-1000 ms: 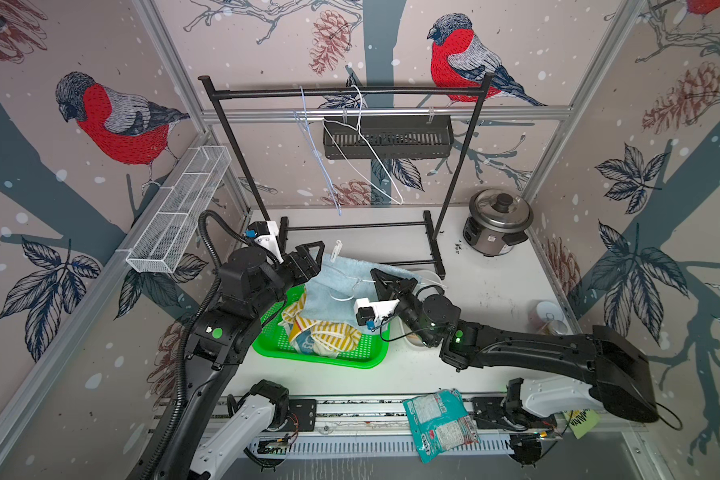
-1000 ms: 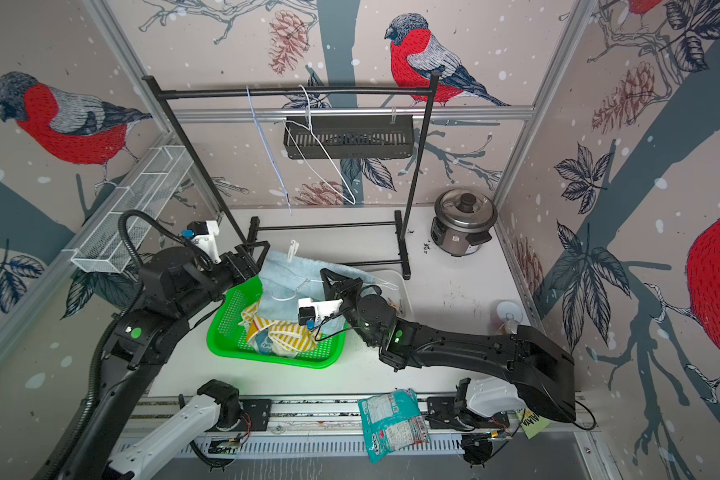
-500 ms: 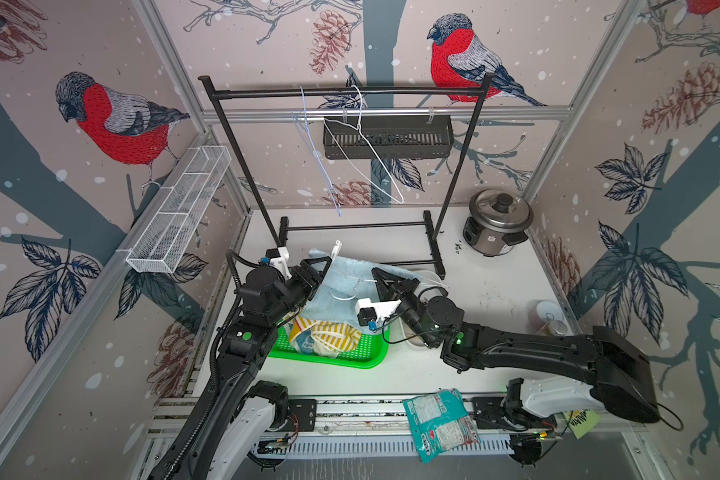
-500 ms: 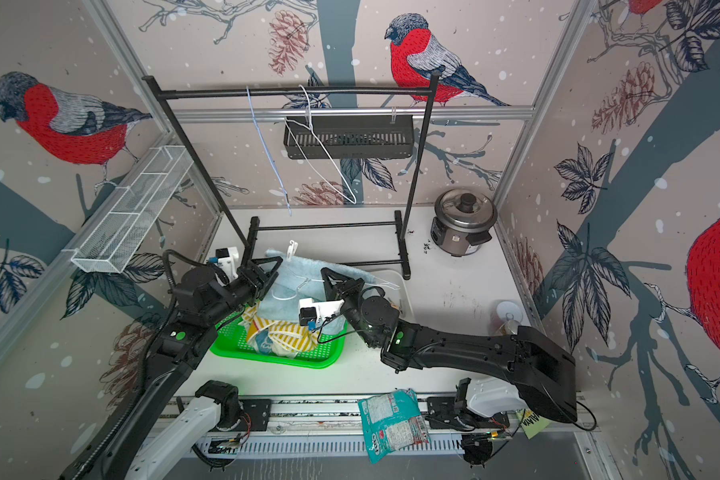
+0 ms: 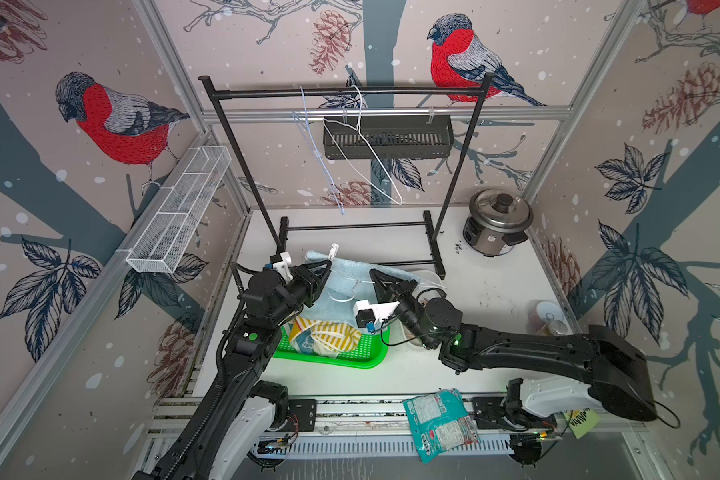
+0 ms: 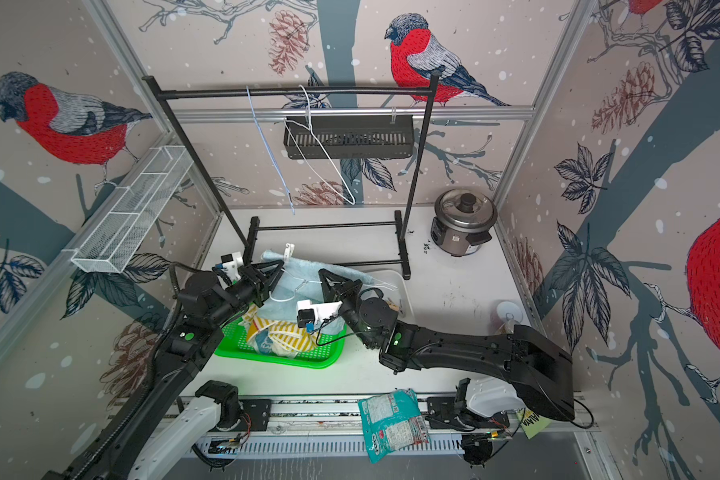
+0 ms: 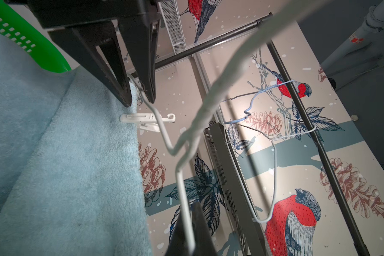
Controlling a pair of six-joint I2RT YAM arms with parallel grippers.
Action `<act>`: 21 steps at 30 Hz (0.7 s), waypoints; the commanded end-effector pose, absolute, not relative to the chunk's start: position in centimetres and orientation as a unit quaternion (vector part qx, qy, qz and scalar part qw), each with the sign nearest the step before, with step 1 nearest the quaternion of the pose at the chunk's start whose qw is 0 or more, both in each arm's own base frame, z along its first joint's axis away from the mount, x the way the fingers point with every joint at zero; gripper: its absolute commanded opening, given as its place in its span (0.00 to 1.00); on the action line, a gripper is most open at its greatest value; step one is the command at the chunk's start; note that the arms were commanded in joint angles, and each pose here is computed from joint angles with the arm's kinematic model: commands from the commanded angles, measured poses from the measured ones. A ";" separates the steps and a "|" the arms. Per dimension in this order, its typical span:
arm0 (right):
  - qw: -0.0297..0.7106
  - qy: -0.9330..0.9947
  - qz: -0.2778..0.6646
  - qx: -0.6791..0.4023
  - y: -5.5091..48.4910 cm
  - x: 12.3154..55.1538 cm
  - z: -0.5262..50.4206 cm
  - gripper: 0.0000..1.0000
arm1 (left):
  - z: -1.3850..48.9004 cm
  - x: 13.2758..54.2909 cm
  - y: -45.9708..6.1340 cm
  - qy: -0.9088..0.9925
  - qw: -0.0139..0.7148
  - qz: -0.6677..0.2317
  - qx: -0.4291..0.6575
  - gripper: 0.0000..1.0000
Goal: Remove the clothespins securing towels to the hanger
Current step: Remove the clothespin from the hanger.
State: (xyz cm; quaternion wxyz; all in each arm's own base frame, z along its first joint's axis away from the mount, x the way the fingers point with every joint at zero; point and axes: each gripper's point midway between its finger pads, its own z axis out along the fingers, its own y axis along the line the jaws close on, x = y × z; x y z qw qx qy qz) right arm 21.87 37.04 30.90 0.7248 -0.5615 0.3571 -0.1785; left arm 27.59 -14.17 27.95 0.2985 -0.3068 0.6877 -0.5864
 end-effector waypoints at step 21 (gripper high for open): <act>0.748 0.350 -0.120 -0.551 39.0 20.5 32.2 0.00 | 29.5 27.7 -12.6 0.607 0.290 -0.634 -0.382 0.01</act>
